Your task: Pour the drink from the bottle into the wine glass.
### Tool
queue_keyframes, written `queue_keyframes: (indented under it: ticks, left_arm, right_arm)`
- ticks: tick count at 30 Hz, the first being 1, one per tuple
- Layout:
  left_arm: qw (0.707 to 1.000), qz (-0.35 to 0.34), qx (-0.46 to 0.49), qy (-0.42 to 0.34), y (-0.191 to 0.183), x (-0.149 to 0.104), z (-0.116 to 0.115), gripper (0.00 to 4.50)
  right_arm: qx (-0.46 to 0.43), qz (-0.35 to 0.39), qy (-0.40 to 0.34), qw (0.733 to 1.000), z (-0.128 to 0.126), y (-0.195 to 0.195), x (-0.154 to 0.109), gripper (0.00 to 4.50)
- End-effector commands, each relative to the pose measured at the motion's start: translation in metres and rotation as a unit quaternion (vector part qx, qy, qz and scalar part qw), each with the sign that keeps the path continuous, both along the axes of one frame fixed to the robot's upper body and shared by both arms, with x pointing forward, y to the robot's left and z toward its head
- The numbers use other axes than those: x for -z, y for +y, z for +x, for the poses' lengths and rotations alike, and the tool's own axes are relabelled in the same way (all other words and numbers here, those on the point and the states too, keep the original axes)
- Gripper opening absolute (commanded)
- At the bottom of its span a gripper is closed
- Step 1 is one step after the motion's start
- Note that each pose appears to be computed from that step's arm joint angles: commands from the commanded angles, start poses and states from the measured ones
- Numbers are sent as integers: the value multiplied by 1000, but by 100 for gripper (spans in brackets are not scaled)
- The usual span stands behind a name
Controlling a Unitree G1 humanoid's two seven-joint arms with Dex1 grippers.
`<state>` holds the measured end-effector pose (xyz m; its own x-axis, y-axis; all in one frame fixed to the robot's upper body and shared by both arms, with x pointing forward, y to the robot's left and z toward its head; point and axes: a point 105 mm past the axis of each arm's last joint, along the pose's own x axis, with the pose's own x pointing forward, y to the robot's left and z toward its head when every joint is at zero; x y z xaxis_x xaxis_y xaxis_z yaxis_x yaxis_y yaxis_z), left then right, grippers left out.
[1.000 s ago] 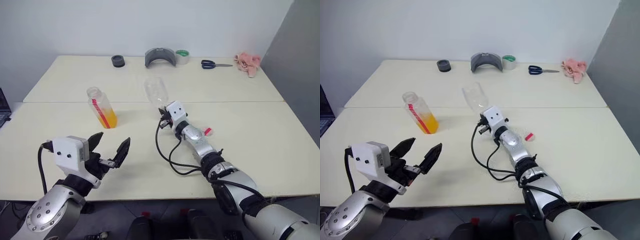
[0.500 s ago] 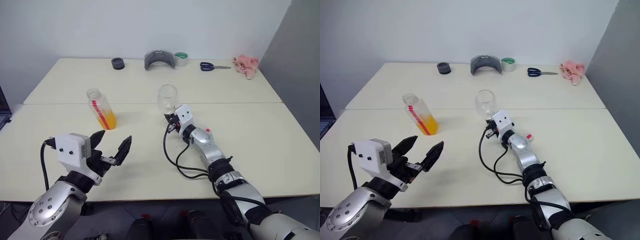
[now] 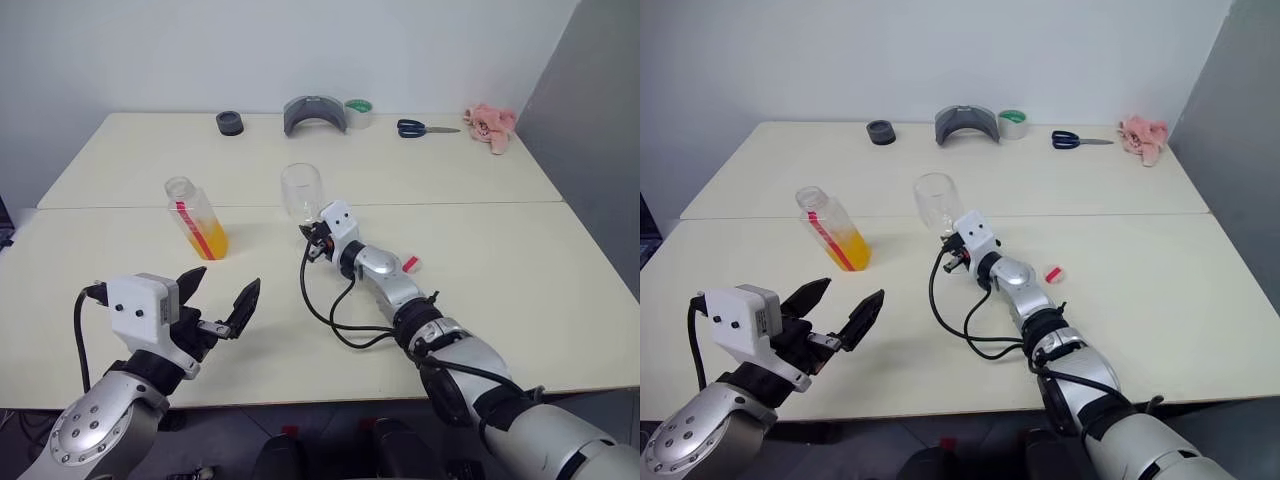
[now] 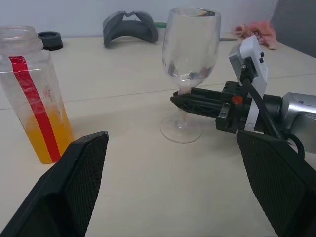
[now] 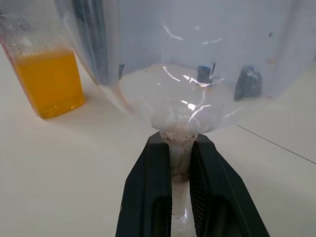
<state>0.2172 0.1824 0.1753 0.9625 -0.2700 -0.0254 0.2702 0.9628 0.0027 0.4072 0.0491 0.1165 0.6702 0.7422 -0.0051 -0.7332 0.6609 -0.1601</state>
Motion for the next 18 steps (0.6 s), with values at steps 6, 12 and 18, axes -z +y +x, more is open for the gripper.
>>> queue_keyframes:
  ticks: [6,12,18]
  left_arm:
    - [1000,2,8,-28,-5,-12,0,450]
    - [1000,1,10,-30,-5,-12,3,450]
    - [1000,-3,-2,-26,-4,-7,6,450]
  right_arm:
    - [-17,-10,-10,1000,-3,9,-3,149]
    - [-24,-13,-16,999,-4,1,1,357]
    - [-25,-15,-26,999,-3,-29,7,447]
